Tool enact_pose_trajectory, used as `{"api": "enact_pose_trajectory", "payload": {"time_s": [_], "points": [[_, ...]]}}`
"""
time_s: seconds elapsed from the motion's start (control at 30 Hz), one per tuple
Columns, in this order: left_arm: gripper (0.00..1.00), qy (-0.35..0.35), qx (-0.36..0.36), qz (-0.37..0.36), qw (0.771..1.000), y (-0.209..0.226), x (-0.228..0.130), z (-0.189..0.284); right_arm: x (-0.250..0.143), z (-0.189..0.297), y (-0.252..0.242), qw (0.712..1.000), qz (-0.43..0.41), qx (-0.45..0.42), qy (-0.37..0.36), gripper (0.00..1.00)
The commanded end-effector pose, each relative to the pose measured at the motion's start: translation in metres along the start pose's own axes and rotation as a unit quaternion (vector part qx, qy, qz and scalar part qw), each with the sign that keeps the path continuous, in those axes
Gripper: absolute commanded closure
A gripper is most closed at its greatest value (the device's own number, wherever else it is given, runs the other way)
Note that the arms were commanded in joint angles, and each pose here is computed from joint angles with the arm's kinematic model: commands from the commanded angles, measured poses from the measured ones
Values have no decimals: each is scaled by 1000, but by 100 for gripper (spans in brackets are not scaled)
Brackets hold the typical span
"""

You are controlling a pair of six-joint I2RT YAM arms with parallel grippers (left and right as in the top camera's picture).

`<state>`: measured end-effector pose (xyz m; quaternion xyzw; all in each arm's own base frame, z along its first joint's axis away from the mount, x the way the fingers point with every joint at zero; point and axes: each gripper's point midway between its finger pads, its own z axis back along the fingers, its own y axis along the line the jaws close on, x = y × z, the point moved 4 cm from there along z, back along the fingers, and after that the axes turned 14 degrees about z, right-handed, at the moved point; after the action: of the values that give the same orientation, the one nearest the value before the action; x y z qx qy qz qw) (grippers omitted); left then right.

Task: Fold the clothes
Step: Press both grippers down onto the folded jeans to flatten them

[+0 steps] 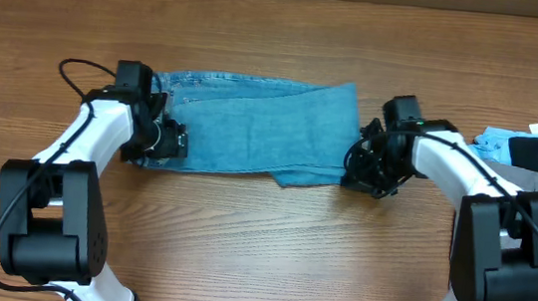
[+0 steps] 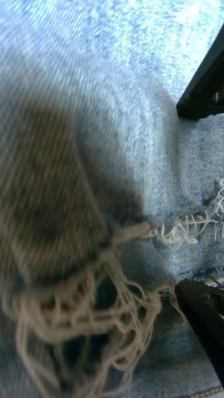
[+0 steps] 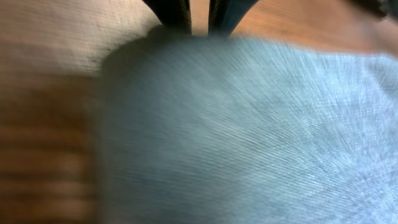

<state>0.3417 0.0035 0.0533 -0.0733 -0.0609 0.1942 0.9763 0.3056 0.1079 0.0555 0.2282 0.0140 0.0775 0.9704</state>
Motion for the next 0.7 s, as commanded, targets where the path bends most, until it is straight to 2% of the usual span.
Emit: {"api": "enact_pose_trajectory", "payload": {"time_s": [0.0,0.2,0.37,0.53,0.67], "points": [[14,-14,24,52,998,26,7,6,17,33,21,997,55,49,-37,86],[15,6,-55,80,995,22,12,17,45,89,76,971,139,151,-123,86],[14,12,-115,79,990,2,28,49,77,96,87,962,111,171,-181,87],[15,0,-157,35,987,-24,43,86,96,69,97,962,103,174,-184,88],[12,-18,-163,-7,986,-42,50,104,94,16,113,971,105,170,-134,88]]}}
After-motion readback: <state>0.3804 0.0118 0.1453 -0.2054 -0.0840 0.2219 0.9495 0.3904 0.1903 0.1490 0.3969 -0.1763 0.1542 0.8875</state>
